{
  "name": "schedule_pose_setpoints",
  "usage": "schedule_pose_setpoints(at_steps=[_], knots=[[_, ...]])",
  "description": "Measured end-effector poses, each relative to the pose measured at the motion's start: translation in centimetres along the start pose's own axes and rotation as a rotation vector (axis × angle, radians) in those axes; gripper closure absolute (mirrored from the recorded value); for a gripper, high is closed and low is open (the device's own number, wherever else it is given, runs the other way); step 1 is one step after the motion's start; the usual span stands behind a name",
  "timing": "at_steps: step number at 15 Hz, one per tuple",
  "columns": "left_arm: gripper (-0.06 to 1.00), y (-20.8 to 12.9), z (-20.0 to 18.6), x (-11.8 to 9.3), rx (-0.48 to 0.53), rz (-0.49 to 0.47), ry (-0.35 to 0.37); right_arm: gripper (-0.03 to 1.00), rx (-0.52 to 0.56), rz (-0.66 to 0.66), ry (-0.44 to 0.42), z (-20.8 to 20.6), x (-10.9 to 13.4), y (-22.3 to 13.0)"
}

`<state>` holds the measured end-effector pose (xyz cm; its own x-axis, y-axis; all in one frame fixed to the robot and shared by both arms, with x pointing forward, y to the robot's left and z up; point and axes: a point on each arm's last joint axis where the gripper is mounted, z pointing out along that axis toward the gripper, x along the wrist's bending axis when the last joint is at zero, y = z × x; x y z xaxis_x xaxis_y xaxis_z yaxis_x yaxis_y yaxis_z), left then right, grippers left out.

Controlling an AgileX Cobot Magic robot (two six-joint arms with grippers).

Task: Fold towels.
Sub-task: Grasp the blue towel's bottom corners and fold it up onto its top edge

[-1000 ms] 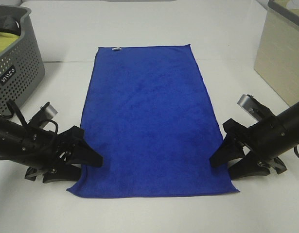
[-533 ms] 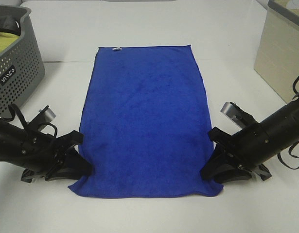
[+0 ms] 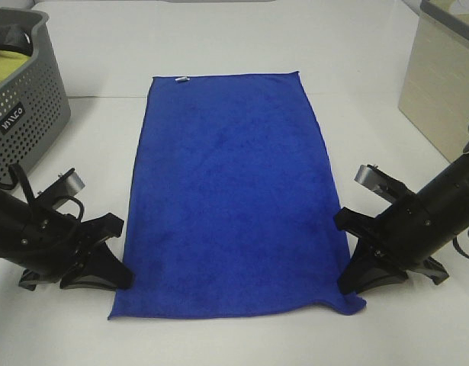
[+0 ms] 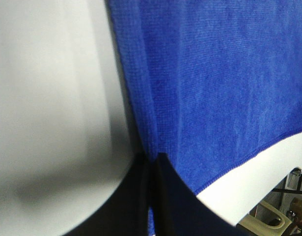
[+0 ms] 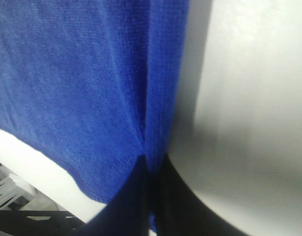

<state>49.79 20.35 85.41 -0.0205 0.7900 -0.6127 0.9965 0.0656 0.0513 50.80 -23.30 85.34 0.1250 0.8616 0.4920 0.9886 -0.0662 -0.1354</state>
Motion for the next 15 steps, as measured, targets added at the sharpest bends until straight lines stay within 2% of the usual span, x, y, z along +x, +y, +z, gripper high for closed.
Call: schedule_pose_setpoints(at_steps=[5,9,11,15], knots=[[0.94,-5.0,-2.6,-0.5,0.027,-0.021,0.005,0.95,0.011,0.003,-0.045,-1.2,-0.4,-4.9],[0.94,-7.1,-4.4,-1.3,-0.015,0.007,-0.013,0.95,-0.005,-0.009,-0.041,-2.2,-0.3,-7.6],[0.94,-6.4,-4.7,-1.9,-0.050,0.000,-0.032,0.95,-0.034,-0.034,-0.040,-2.7,0.1,-7.0],[0.94,-0.9,-6.6,-4.9,-0.190,0.019,-0.080,0.95,-0.181,-0.182,-0.005,-6.5,3.5,-0.7]])
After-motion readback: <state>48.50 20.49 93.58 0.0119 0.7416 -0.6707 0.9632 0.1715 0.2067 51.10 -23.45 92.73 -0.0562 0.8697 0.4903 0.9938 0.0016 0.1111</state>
